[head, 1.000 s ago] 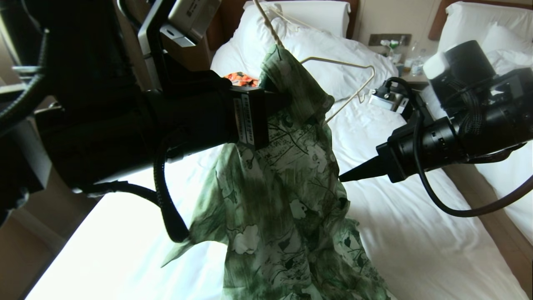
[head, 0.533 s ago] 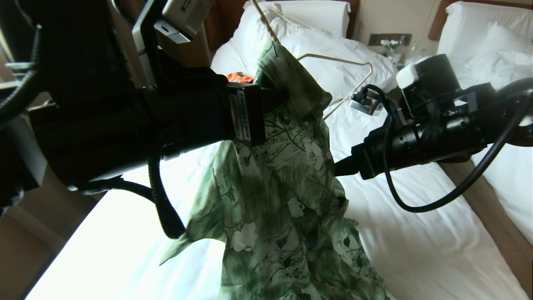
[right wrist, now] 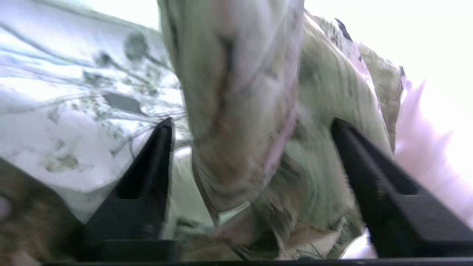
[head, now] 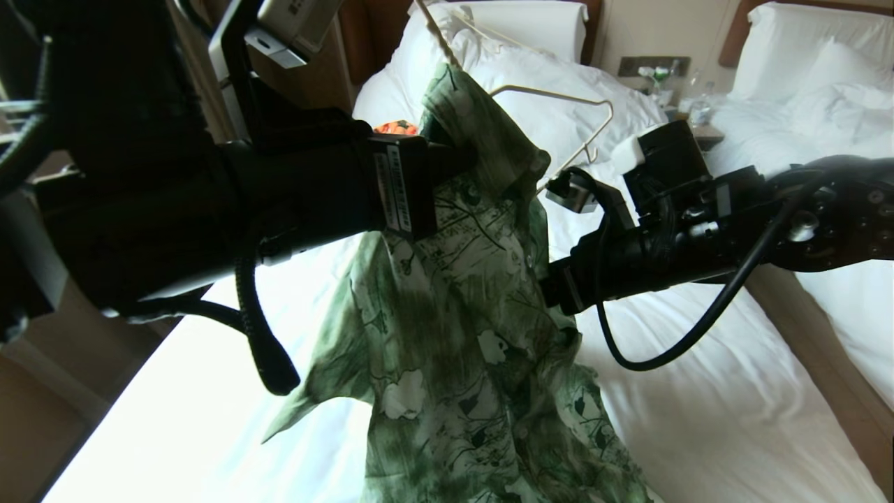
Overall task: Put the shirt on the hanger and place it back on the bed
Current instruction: Hook the other side of the shirt onto the hanger
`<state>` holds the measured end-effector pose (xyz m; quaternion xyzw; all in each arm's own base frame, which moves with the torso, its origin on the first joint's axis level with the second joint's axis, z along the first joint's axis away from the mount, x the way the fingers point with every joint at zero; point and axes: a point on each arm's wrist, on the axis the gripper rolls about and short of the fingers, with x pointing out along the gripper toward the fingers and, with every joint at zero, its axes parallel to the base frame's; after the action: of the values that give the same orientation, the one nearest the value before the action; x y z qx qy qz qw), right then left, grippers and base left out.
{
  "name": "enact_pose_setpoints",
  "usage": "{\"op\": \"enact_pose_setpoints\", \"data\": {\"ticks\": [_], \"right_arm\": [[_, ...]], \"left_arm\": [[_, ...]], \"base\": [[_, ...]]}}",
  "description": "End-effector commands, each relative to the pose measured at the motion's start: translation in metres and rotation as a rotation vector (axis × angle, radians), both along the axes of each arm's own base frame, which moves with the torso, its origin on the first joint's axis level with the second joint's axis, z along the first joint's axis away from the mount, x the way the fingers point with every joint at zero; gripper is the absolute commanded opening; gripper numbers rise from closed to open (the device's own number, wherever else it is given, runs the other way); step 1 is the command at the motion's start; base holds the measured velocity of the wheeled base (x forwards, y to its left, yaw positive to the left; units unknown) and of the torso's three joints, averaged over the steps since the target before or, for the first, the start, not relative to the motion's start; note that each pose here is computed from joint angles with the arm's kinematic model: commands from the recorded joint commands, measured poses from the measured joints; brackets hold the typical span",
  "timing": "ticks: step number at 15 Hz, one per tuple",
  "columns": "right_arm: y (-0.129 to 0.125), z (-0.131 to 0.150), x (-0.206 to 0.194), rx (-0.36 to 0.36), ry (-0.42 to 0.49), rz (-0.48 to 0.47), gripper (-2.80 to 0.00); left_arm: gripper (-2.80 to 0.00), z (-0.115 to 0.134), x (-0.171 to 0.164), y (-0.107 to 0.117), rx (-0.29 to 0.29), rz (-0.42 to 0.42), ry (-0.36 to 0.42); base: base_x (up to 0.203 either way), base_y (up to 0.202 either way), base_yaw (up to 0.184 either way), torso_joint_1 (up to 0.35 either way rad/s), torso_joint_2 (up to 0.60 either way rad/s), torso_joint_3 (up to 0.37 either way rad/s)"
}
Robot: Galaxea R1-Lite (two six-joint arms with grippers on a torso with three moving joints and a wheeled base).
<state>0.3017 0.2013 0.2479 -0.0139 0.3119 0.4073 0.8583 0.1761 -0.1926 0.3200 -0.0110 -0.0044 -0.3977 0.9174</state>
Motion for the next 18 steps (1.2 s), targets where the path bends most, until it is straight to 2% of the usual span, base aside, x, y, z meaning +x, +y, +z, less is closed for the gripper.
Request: {"op": "enact_pose_setpoints", "data": {"ticks": [1, 7, 11, 12, 14, 17, 18], "right_arm": [[0.006, -0.004, -0.001, -0.008, 0.009, 0.005, -2.80], [0.001, -0.006, 0.002, -0.023, 0.020, -0.055, -2.80], [-0.029, 0.003, 0.008, -0.003, 0.017, -0.148, -2.80], [-0.036, 0.004, 0.011, -0.001, 0.014, -0.169, -2.80], [-0.050, 0.007, 0.019, 0.010, 0.000, -0.209, -2.80], [-0.054, 0.019, 0.025, 0.034, -0.038, -0.225, -2.80], [-0.054, 0.022, 0.028, 0.039, -0.048, -0.226, -2.80]], "left_arm": [[-2.80, 0.001, 0.000, 0.002, -0.006, 0.005, -0.001], [-2.80, 0.002, -0.001, 0.004, -0.010, 0.007, -0.004], [-2.80, -0.006, 0.009, 0.018, 0.004, 0.069, 0.019], [-2.80, -0.007, 0.009, 0.019, -0.011, 0.072, 0.036], [-2.80, -0.001, -0.001, 0.019, -0.045, 0.045, 0.055], [-2.80, 0.006, -0.017, 0.016, -0.026, -0.011, 0.093], [-2.80, 0.006, -0.018, 0.015, -0.043, -0.016, 0.113]], "base": [[0.000, 0.000, 0.000, 0.000, 0.00, 0.000], [0.000, 0.000, 0.000, 0.000, 0.00, 0.000], [0.000, 0.000, 0.000, 0.000, 0.00, 0.000], [0.000, 0.000, 0.000, 0.000, 0.00, 0.000], [0.000, 0.000, 0.000, 0.000, 0.00, 0.000], [0.000, 0.000, 0.000, 0.000, 0.00, 0.000], [0.000, 0.000, 0.000, 0.000, 0.00, 0.000]]}}
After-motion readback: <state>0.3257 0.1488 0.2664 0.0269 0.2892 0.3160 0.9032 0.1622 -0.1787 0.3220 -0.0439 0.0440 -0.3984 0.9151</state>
